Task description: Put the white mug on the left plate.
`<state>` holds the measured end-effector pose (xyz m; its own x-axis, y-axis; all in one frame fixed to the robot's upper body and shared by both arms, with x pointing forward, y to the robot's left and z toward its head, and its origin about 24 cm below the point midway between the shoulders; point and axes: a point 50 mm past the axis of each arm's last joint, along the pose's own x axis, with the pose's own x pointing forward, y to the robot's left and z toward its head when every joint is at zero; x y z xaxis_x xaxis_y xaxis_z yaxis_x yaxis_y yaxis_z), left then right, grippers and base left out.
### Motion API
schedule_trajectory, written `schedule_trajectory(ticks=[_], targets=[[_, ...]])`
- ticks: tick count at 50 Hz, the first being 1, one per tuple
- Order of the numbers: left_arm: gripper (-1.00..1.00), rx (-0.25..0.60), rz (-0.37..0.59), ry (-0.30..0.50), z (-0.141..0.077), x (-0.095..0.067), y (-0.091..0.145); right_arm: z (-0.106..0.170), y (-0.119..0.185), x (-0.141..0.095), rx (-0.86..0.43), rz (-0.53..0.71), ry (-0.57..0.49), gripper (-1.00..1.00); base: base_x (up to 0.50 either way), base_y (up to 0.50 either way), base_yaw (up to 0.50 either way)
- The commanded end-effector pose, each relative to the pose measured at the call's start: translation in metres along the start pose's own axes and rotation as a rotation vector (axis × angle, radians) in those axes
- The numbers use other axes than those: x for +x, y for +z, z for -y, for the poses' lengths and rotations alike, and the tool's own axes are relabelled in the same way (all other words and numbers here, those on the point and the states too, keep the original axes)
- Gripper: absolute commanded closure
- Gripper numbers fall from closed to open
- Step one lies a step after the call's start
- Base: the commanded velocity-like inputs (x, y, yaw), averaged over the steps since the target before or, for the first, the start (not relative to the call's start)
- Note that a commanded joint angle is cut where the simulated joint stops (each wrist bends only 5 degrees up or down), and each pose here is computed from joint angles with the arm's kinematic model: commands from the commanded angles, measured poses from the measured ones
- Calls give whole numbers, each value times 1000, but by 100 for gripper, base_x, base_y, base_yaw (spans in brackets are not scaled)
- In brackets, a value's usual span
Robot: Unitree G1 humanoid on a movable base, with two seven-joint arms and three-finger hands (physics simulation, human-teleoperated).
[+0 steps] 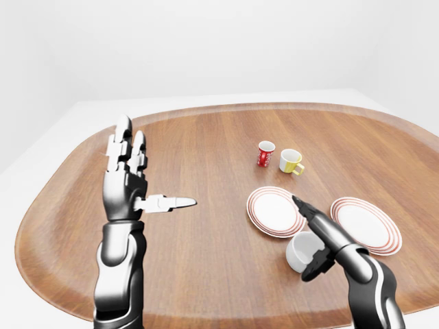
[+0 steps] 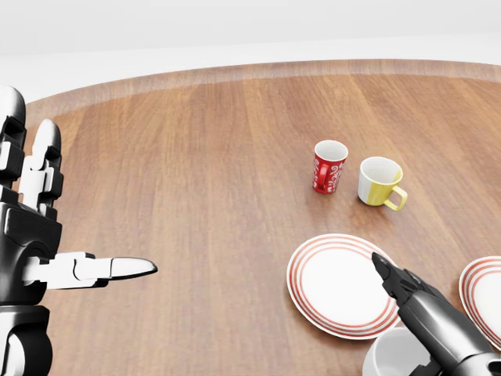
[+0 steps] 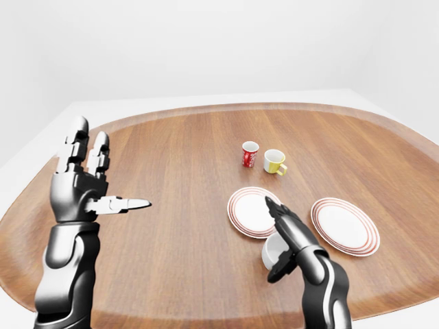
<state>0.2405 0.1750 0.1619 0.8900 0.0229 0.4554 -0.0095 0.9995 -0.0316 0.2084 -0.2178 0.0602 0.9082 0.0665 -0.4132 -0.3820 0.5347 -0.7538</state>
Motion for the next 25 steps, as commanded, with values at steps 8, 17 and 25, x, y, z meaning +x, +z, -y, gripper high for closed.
schedule_trajectory(ticks=[8,17,25], targets=[[-97,0,-5,-1,0,0,-1,8,-5,3,-1,-11,-15,-100,0,0,0],[-97,1,-5,0,0,0,-1,8,-6,4,0,-13,-16,-100,0,0,0],[-97,1,-6,-1,0,0,-1,11,-9,8,2,-22,-22,-100,0,0,0]])
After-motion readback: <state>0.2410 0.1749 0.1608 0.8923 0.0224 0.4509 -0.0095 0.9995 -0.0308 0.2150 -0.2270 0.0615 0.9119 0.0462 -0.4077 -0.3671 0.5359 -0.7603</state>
